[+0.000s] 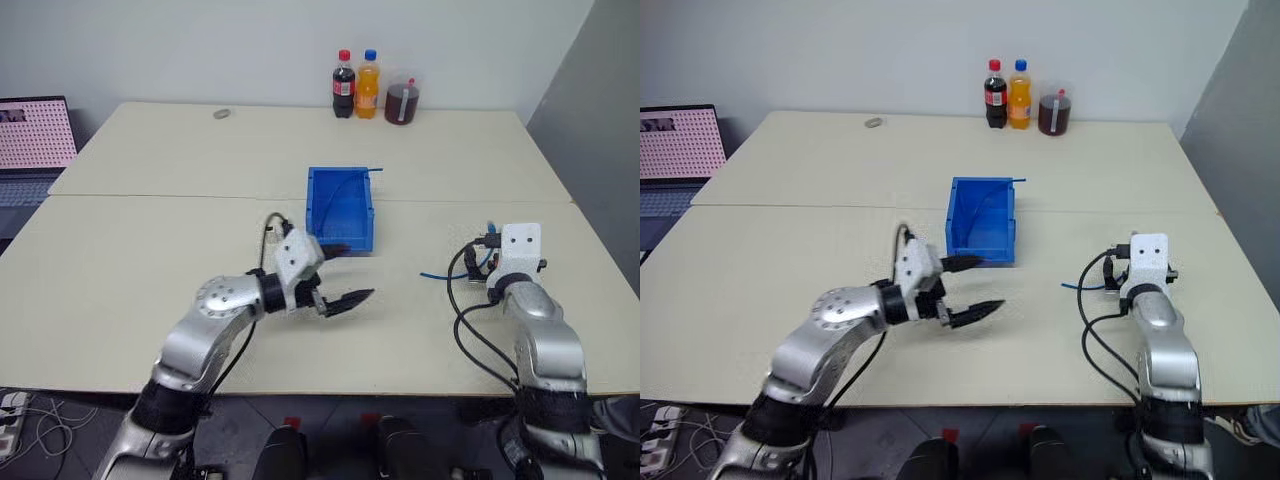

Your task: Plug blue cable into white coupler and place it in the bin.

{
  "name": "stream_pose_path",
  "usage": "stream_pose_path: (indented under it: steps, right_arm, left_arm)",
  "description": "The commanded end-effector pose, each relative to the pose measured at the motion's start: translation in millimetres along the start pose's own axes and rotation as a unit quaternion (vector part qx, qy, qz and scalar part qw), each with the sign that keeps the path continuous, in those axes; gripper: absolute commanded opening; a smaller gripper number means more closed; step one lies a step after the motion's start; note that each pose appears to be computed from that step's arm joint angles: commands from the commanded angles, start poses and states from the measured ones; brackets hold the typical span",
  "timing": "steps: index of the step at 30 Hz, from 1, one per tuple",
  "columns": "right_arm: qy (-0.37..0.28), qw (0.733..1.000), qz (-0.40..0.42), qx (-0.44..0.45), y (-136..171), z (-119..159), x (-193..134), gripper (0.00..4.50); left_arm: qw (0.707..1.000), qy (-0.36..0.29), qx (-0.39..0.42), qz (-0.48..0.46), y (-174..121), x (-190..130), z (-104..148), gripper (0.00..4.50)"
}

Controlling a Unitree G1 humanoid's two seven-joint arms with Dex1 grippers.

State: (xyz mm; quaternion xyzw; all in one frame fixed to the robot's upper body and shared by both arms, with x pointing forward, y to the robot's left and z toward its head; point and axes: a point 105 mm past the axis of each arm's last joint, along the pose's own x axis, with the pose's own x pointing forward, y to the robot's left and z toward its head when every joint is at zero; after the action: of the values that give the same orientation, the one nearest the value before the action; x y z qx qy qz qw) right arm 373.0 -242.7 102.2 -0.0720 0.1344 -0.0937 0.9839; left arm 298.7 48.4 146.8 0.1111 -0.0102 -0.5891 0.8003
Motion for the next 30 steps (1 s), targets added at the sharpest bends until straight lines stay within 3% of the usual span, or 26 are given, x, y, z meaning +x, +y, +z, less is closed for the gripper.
stream_pose_path:
  steps: [1, 6, 12, 25, 30]
  right_arm:
    - [-0.007, 1.000, -0.019, -0.007, -13.7, 5.1, 14.0, 4.50]
    - [0.009, 0.999, -0.017, 0.041, -19.1, 0.3, 28.9, 4.50]
    - [0.013, 0.997, -0.003, 0.072, -12.2, -3.3, 30.7, 3.22]
    - [-0.003, 0.999, 0.003, 0.034, -19.3, 1.7, 36.0, 0.17]
    - [-0.044, 0.989, 0.123, -0.065, -6.3, 20.1, 16.1, 0.08]
  left_arm:
    - [0.999, -0.014, 0.030, -0.028, 1.8, 9.2, 7.8, 4.47]
    - [0.998, -0.020, 0.033, -0.039, 2.5, 13.3, 8.7, 4.47]
    - [0.999, -0.007, 0.040, -0.035, 1.4, 8.6, 1.2, 4.50]
    - [0.999, -0.011, 0.048, -0.011, 13.6, 0.9, 12.6, 4.50]
    - [0.998, -0.022, 0.044, 0.033, 27.5, -21.8, 29.4, 4.50]
